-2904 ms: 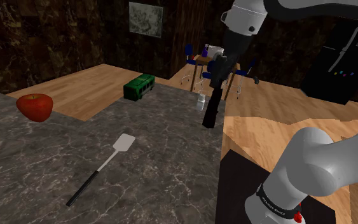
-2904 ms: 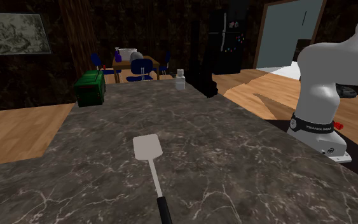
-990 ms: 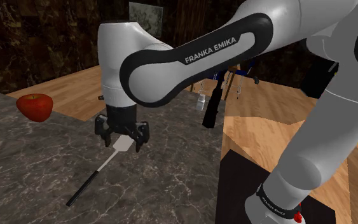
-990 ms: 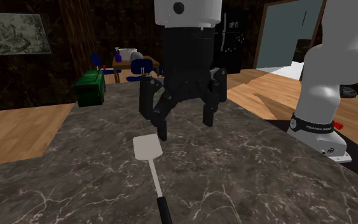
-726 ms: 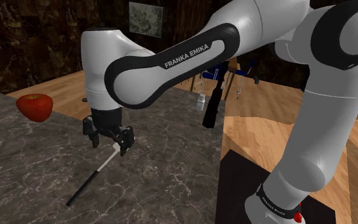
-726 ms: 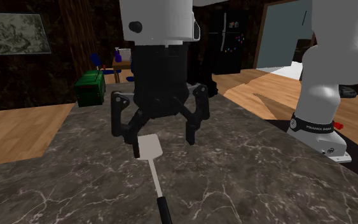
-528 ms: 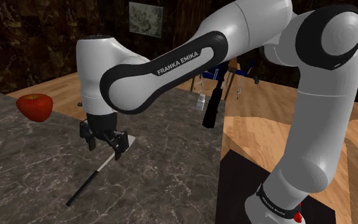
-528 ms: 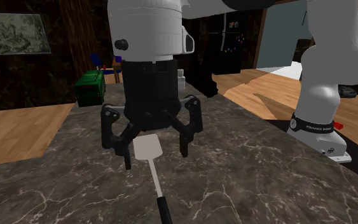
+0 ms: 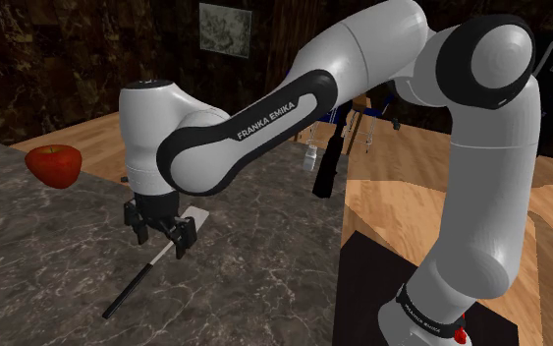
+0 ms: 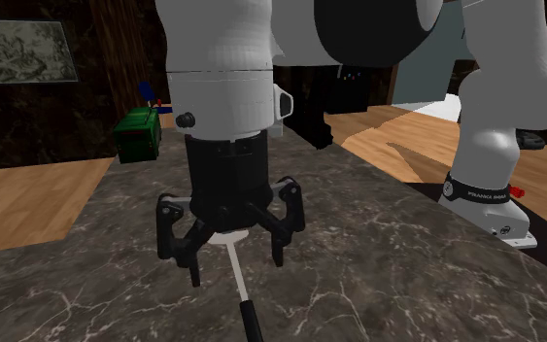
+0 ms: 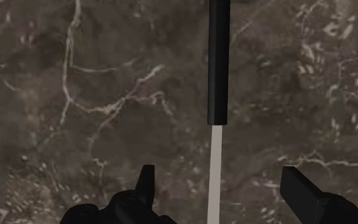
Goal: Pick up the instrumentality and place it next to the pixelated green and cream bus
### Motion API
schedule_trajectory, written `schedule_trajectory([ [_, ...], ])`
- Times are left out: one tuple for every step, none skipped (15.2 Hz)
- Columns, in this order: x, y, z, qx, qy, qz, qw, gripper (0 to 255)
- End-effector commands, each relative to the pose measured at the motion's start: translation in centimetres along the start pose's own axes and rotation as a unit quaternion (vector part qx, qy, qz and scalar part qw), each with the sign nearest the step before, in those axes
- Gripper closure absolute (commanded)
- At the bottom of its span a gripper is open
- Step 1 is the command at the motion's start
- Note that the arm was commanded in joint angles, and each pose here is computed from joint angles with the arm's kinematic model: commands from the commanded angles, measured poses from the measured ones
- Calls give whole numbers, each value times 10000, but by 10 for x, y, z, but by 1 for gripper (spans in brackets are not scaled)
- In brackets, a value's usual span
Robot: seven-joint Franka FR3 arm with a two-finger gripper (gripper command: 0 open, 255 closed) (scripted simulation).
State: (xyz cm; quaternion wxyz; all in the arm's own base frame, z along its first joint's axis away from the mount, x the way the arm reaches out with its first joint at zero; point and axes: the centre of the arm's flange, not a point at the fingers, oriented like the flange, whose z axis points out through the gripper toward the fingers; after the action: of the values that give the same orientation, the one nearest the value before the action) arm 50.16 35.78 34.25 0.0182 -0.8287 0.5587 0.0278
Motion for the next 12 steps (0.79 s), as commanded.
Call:
schedule_trajectory([
  [0,0,1,2,0,0,10000,0],
  [0,0,1,2,0,0,10000,0],
  [0,0,1,2,0,0,10000,0],
  [0,0,1,2,0,0,10000,0],
  [0,0,1,1,0,0,10000,0],
  [0,0,1,1,0,0,10000,255],
  [0,0,1,1,0,0,10000,255],
  [0,0,1,1,0,0,10000,255],
  [0,0,1,1,0,0,10000,255],
  [0,0,1,1,0,0,10000,255],
  [0,0,1,1,0,0,10000,255],
  [0,0,1,1,0,0,10000,255],
])
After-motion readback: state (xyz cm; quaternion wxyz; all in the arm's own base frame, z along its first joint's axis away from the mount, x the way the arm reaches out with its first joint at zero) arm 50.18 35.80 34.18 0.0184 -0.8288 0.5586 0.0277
